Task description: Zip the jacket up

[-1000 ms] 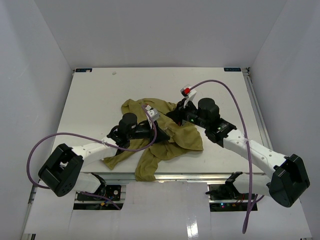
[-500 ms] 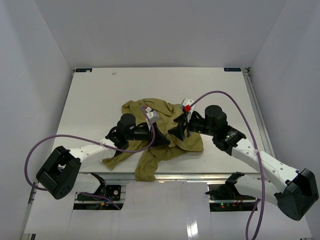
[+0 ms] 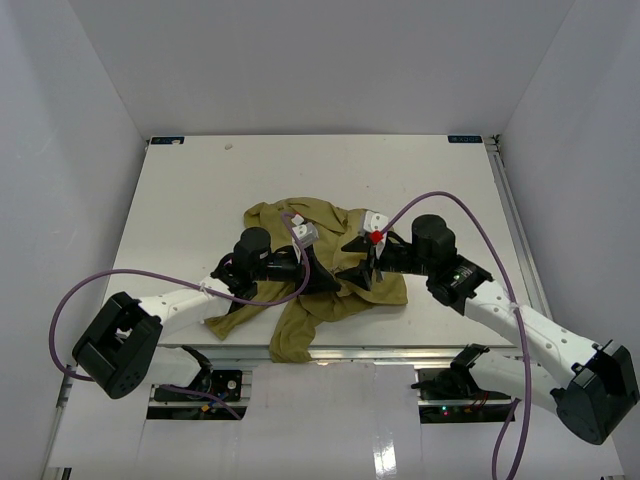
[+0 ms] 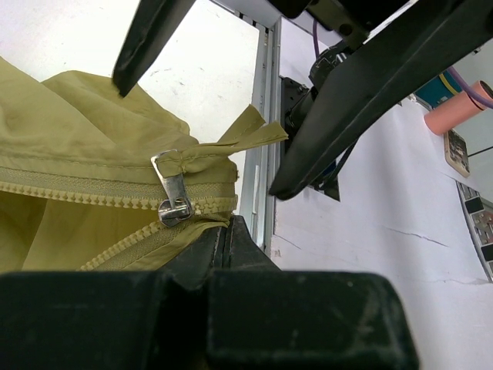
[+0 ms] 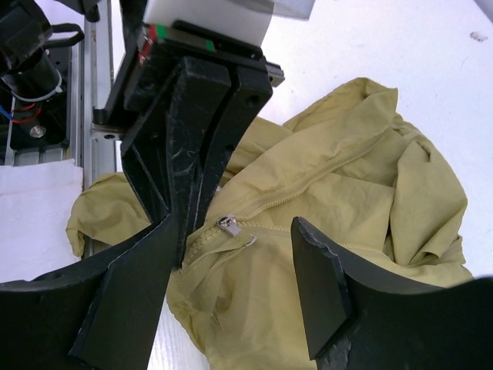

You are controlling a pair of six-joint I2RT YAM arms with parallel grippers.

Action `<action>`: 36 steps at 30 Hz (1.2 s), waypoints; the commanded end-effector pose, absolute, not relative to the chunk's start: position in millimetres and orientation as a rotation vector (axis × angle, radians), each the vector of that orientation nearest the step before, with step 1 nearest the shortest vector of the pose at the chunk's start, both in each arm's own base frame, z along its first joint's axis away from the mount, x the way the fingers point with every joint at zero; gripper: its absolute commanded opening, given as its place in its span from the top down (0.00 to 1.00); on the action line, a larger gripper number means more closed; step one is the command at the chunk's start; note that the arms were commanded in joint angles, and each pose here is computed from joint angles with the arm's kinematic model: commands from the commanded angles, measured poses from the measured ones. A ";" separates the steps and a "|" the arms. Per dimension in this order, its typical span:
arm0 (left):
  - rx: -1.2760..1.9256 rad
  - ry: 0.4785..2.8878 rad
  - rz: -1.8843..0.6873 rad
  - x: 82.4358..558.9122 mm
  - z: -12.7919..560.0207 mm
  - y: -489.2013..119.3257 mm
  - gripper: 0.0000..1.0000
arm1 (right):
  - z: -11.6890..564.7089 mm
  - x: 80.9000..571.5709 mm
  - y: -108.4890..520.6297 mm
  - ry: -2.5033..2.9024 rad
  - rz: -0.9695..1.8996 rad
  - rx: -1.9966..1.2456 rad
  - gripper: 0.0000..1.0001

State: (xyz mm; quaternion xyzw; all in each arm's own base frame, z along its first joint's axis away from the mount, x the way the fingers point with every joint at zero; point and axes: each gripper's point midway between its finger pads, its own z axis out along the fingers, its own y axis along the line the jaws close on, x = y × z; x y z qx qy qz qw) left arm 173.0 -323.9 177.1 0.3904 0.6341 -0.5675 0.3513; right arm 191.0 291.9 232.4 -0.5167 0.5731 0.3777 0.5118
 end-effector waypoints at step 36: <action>1.026 1.582 -1.460 169.3 184.9 -321.9 1.00 | 238.2 213.8 302.4 1.280 0.934 -1.022 0.92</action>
